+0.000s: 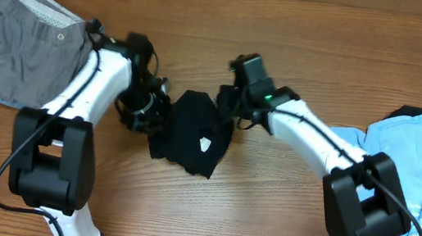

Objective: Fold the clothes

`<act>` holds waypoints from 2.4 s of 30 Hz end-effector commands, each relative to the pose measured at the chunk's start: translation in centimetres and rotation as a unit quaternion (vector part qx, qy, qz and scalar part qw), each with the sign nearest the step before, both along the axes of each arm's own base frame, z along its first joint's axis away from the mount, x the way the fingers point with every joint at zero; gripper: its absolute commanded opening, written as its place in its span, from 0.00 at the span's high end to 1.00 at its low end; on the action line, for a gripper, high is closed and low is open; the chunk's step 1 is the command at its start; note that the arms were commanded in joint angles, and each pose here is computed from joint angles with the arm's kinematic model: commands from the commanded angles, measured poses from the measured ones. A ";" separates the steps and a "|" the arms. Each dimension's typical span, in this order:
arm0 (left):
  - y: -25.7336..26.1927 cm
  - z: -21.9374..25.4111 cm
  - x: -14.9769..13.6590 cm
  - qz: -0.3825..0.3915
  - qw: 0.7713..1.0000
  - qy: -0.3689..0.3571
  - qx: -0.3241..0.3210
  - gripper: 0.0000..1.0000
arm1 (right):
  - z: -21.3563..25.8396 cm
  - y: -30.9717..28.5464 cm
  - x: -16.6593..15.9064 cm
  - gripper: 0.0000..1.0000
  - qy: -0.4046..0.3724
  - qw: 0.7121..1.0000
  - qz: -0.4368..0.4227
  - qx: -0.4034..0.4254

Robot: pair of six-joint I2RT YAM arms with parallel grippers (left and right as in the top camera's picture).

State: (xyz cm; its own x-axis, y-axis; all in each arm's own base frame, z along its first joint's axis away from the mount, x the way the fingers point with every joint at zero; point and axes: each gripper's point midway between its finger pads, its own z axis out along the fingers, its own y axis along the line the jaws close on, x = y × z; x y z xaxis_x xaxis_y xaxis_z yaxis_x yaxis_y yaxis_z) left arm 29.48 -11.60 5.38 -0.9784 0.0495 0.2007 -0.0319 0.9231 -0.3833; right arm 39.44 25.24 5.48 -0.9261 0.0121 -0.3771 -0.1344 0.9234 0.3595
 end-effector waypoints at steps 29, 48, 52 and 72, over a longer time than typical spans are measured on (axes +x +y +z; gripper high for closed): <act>10.0 9.5 5.8 0.133 0.982 -0.060 0.119 0.37 | 8.2 4.0 -8.5 0.68 0.040 0.984 0.152 0.086; 8.6 4.4 0.2 0.109 0.989 0.053 0.081 0.32 | -4.1 5.8 -9.5 0.71 0.173 0.977 0.113 0.053; 7.8 2.0 -0.8 0.113 0.990 0.066 0.059 0.32 | -4.6 4.8 -9.3 0.71 0.170 0.980 0.099 0.024; 3.2 -8.4 -2.5 0.211 0.973 0.022 -0.085 0.23 | -4.6 4.6 -9.4 0.71 0.173 0.980 0.100 0.023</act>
State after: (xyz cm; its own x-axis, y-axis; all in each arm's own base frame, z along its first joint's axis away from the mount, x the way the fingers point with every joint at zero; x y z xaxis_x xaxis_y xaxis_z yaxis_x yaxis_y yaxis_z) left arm 29.91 -8.24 1.13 -0.9448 -0.2778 0.1736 -0.3265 0.7543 -0.5696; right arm 29.48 30.44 1.15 -0.9815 -0.1886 -0.0313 -0.1802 0.8578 0.4814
